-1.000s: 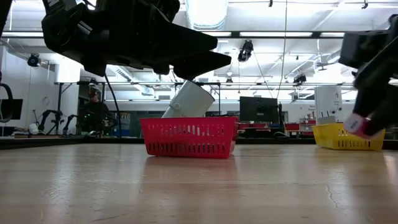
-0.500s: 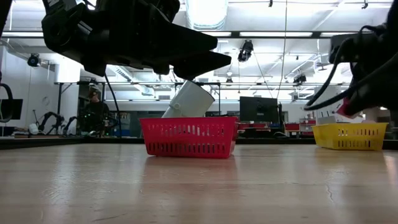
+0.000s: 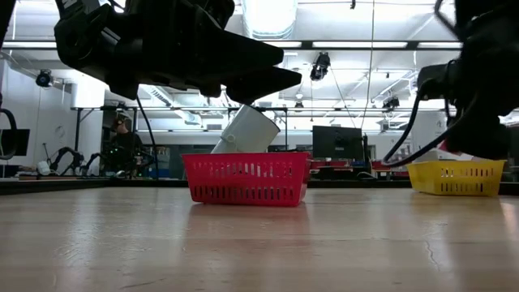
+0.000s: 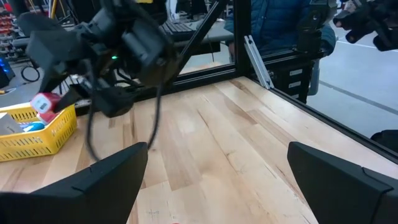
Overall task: Pick & Place Office items
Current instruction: Put the pink charger adapter into the yellow basket
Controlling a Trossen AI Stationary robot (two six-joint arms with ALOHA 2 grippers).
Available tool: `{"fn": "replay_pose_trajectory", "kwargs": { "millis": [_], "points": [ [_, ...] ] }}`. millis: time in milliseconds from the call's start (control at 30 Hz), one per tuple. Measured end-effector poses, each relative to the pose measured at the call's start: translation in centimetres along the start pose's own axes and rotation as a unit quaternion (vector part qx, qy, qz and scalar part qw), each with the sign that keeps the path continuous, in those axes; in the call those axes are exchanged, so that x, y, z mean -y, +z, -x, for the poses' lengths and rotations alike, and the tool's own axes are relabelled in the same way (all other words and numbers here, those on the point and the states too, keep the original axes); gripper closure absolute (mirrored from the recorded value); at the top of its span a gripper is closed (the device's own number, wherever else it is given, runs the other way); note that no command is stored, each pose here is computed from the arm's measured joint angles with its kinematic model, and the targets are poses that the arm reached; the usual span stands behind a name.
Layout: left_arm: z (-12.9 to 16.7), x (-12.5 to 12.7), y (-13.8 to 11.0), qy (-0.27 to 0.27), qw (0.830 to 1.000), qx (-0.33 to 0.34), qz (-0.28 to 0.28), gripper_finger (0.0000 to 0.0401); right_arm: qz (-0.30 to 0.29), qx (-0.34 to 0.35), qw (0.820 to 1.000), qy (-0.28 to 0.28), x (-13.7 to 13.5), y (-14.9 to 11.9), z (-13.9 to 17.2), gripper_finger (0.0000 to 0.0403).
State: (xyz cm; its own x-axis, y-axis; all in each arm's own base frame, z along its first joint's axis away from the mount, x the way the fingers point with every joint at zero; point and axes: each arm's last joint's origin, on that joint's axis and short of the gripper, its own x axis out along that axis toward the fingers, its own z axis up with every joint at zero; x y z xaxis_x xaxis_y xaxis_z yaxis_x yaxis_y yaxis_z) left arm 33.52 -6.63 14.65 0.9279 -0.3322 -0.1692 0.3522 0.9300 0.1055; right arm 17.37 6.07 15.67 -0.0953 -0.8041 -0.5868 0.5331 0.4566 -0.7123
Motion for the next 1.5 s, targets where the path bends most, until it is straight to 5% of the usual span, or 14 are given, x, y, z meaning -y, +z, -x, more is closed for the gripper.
{"fn": "replay_pose_trajectory", "kwargs": {
  "millis": [500,1233,1500],
  "points": [
    [0.0,0.0,0.0,0.0,1.0,0.0,0.0,0.0007,-0.022,-0.041,0.998,-0.038,1.5,0.9,-2.6,0.0286],
    [0.0,0.0,0.0,-0.001,1.0,0.001,0.0,0.0007,-0.18,-0.026,0.975,0.128,8.9,1.7,-2.0,0.0286],
    [0.0,0.0,0.1,-0.003,1.0,0.002,0.0,0.0007,-0.204,-0.035,0.967,0.147,10.1,2.4,-2.8,0.0286]
  ]
}}
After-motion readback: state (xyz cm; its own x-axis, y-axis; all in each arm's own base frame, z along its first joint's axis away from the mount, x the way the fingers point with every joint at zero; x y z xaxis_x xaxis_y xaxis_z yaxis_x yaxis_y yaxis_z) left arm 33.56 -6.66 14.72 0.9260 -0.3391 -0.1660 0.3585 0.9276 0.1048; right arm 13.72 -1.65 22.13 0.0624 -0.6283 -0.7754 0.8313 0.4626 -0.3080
